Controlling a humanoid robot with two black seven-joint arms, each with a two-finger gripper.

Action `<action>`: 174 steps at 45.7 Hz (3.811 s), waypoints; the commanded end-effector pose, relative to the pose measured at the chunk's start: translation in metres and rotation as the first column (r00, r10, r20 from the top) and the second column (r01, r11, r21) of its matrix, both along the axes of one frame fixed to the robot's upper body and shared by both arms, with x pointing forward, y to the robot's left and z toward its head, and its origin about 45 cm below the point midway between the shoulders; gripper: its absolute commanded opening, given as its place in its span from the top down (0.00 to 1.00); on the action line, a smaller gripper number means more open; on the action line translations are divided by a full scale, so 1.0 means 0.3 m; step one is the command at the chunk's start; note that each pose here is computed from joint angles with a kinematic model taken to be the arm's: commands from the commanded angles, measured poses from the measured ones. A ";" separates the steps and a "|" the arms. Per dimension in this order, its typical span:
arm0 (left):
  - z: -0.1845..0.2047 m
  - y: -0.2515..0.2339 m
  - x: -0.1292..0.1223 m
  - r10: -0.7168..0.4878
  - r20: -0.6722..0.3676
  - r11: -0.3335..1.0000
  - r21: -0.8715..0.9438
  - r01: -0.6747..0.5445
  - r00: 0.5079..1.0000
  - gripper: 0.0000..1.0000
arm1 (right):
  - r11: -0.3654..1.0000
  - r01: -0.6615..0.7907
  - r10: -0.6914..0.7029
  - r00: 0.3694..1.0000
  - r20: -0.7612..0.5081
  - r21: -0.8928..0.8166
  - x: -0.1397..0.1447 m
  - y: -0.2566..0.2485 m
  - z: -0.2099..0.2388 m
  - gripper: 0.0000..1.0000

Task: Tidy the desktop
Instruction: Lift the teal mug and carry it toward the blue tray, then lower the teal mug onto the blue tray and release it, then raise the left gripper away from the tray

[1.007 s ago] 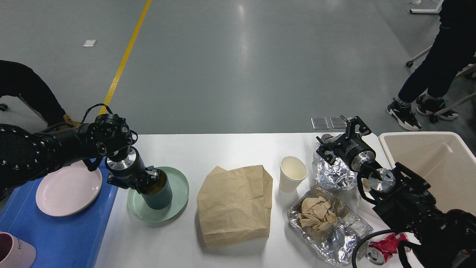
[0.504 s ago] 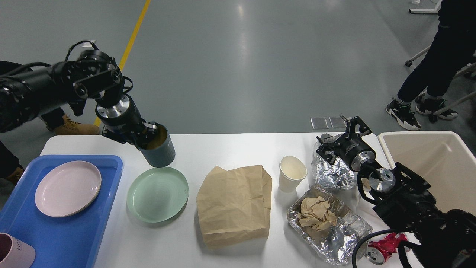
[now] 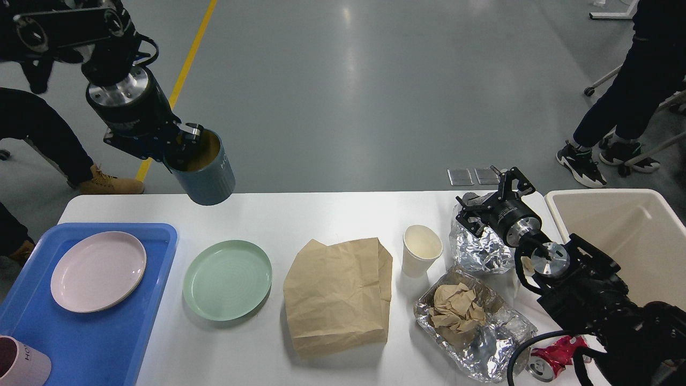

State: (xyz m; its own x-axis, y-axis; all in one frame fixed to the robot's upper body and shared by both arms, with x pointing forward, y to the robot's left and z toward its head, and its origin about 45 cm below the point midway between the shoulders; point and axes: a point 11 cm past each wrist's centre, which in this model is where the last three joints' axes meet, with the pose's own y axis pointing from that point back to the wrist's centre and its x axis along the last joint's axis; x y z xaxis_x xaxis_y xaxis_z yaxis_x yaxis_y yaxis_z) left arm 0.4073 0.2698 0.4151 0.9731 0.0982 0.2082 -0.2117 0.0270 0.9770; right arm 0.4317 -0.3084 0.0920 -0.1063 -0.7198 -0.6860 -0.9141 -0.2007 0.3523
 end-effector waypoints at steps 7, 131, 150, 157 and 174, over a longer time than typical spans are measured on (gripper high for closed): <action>0.141 -0.012 -0.166 0.013 0.000 0.997 -0.074 -0.013 1.000 1.00 | 1.000 0.000 0.000 1.000 0.000 0.000 0.000 0.000 0.000 0.00; -0.910 0.604 -0.461 0.337 -0.241 0.920 0.289 -0.264 0.910 0.78 | 1.000 0.000 0.000 1.000 0.000 0.000 0.000 0.000 0.000 0.00; -0.753 0.616 -0.440 0.381 -0.341 0.916 0.266 -0.300 0.859 0.26 | 1.000 0.000 0.000 1.000 0.000 0.000 0.000 0.000 0.000 0.00; -0.653 0.595 -0.404 0.380 -0.378 0.921 0.234 -0.310 0.844 0.18 | 1.000 0.000 0.000 1.000 0.000 0.000 0.000 0.000 0.000 0.00; -0.173 0.383 -0.143 0.244 -0.155 0.966 0.121 -0.227 0.957 0.14 | 1.000 0.000 0.000 1.000 0.000 0.000 0.000 0.000 0.000 0.00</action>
